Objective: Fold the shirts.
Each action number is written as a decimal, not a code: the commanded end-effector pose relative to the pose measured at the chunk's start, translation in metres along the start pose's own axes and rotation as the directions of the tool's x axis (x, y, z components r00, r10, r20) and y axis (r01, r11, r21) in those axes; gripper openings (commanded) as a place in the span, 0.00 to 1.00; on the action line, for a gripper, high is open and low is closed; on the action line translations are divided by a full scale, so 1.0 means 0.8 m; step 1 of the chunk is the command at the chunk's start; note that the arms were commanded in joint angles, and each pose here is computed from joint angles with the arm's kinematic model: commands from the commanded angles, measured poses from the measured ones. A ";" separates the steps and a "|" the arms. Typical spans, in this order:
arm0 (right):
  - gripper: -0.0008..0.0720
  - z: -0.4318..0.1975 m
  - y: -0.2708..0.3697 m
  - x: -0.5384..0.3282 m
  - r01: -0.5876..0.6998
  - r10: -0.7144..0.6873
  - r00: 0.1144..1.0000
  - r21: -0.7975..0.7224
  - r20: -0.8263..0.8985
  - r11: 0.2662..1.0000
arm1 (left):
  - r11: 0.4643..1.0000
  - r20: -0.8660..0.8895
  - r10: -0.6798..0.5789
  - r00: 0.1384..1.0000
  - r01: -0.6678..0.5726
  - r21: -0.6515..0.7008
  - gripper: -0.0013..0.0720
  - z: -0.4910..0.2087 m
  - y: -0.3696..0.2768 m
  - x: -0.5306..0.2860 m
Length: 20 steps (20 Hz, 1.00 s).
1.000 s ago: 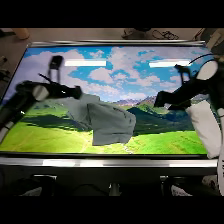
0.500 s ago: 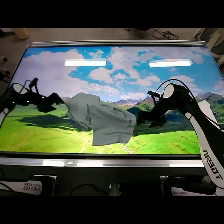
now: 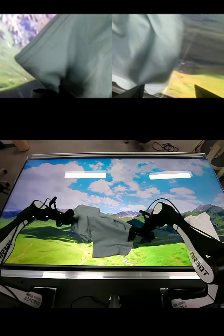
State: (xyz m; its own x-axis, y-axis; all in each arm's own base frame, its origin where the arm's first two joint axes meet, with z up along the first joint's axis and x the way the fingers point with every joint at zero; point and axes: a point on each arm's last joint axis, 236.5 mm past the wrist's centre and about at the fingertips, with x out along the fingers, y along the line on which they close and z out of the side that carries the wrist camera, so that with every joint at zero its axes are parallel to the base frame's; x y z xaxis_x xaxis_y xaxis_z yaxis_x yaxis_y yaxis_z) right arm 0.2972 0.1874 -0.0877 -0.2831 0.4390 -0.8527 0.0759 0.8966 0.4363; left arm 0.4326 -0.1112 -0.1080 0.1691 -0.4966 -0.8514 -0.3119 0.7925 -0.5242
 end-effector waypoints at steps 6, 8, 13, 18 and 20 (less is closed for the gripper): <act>0.04 0.003 0.055 0.047 -0.020 0.021 1.000 -0.104 0.011 0.994 | 0.962 0.169 -0.084 0.982 0.036 0.271 0.06 0.018 -0.069 -0.089; 0.04 0.011 0.068 -0.026 0.009 0.018 0.994 -0.239 0.110 0.971 | 0.906 0.325 -0.152 0.933 0.000 0.424 0.06 0.035 -0.120 -0.173; 0.04 -0.005 0.096 -0.413 0.312 0.043 0.591 -0.277 0.806 0.909 | 0.779 0.787 -0.423 0.449 -0.263 0.569 0.06 -0.010 -0.261 -0.557; 0.04 -0.166 0.126 -0.556 0.374 0.144 0.224 -0.222 0.964 0.901 | 0.879 0.932 -0.301 0.203 -0.321 0.354 0.06 -0.145 -0.199 -0.704; 0.04 -0.185 0.118 -0.538 0.337 0.118 0.278 -0.212 0.953 0.917 | 0.885 0.926 -0.257 0.276 -0.318 0.340 0.06 -0.172 -0.174 -0.678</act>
State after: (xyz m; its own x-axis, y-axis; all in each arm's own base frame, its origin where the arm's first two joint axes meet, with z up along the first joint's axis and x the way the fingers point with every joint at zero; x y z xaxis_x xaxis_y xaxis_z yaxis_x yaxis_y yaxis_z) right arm 0.3273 0.0893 0.3353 0.7996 0.3234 -0.5061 -0.2734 0.9463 0.1726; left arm 0.3109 -0.0194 0.4339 0.9897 -0.1070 -0.0952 0.0869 0.9769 -0.1951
